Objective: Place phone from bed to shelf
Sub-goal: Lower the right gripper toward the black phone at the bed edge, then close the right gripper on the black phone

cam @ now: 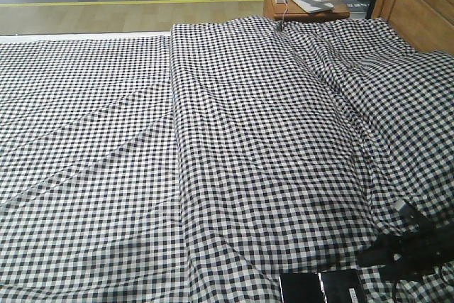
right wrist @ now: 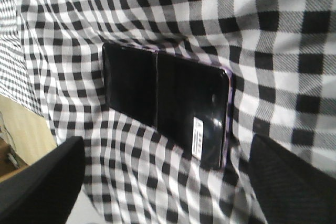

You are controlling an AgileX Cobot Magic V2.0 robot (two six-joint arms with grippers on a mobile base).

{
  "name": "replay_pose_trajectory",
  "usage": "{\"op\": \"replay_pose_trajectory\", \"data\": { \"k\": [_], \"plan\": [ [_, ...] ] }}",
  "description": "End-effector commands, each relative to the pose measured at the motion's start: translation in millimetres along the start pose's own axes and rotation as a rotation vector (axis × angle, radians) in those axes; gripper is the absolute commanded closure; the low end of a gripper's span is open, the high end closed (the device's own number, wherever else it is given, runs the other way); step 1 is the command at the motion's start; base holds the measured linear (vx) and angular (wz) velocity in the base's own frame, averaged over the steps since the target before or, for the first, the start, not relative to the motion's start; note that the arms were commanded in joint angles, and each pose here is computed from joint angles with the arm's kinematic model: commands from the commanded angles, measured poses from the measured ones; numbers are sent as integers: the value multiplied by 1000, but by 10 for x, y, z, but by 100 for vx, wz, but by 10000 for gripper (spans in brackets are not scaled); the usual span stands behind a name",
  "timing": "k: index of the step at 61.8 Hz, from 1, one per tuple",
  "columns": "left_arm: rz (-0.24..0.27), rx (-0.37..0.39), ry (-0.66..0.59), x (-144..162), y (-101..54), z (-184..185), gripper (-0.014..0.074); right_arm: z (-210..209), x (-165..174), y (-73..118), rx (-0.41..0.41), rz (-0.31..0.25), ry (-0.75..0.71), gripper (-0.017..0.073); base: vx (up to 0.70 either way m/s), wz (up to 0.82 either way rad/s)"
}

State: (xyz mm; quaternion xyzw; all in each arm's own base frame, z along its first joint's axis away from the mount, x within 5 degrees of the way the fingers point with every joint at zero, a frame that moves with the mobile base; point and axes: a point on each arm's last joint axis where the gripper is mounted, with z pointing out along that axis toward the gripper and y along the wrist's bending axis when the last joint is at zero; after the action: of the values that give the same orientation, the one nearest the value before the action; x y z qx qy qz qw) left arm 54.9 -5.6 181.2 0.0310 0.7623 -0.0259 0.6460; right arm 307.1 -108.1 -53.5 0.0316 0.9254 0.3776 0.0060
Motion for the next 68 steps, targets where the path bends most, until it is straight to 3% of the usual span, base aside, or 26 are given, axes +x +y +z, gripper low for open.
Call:
{"op": "replay_pose_trajectory", "data": {
  "k": [1, 23, 40, 49, 68],
  "plan": [
    [-12, -4, -76, -60, 6, -3, 593, -98, -98, 87, -50, -35, -66, -33, 0, 0],
    [-12, -4, -76, -60, 6, -3, 593, 246, 34, -106, -114, 8, -61, -33, 0, 0],
    [-12, -4, -76, -60, 6, -3, 593, 484, 106, -158, -197, 72, -79, -33, 0, 0],
    [-12, -4, -76, -60, 6, -3, 593, 599, 125, -115, -248, 62, -73, -33, 0, 0],
    [-12, -4, -76, -60, 6, -3, 593, 634, 114, -101, -243, 56, -75, -14, 0, 0]
  ]
}}
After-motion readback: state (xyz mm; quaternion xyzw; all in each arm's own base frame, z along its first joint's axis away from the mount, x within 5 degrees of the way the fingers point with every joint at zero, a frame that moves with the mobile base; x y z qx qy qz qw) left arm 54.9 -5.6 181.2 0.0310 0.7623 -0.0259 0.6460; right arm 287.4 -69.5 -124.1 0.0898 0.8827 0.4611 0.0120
